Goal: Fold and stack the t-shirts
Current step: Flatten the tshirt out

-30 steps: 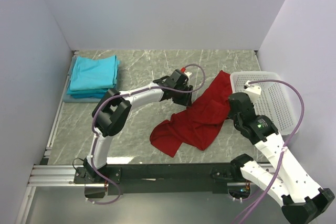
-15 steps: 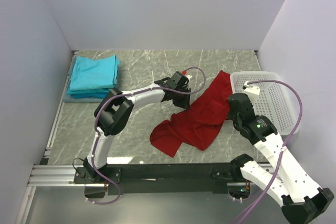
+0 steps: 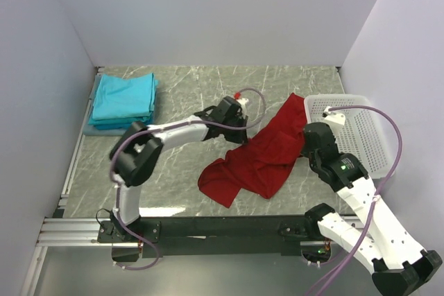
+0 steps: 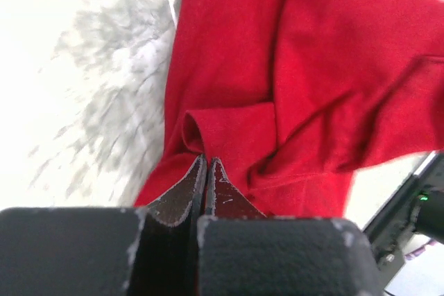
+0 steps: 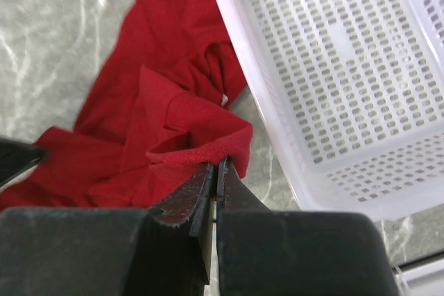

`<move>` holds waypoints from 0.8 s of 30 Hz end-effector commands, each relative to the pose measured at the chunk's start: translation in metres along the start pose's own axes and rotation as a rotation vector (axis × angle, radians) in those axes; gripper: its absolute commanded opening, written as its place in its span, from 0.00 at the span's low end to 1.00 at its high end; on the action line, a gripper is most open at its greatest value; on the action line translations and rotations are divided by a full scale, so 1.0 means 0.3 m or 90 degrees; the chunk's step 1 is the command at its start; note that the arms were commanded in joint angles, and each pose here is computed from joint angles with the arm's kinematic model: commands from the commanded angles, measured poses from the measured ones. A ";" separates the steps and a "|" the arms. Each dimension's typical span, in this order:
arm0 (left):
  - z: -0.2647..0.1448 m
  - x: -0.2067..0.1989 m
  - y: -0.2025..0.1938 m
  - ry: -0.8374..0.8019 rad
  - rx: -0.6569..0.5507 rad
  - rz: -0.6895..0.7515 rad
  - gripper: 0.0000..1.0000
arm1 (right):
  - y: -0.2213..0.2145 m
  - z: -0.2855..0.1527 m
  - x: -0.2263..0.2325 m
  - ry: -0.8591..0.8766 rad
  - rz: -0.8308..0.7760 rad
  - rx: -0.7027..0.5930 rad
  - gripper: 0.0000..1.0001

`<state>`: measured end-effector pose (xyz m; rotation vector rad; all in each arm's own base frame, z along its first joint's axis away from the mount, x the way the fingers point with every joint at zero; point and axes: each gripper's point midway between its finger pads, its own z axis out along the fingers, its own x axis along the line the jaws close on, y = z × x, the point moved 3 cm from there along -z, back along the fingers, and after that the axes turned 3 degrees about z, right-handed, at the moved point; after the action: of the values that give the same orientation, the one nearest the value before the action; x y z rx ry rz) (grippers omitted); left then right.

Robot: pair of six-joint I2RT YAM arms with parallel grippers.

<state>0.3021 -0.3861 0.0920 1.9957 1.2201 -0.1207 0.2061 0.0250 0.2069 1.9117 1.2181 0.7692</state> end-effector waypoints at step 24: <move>-1.587 -0.071 0.296 0.177 -0.852 -0.069 0.01 | 0.945 -0.783 -0.043 0.264 0.161 -0.548 0.00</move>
<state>0.2408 -0.1437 0.4387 0.8994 1.1209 0.6749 0.1829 0.0020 0.5169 1.3793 0.7317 1.4714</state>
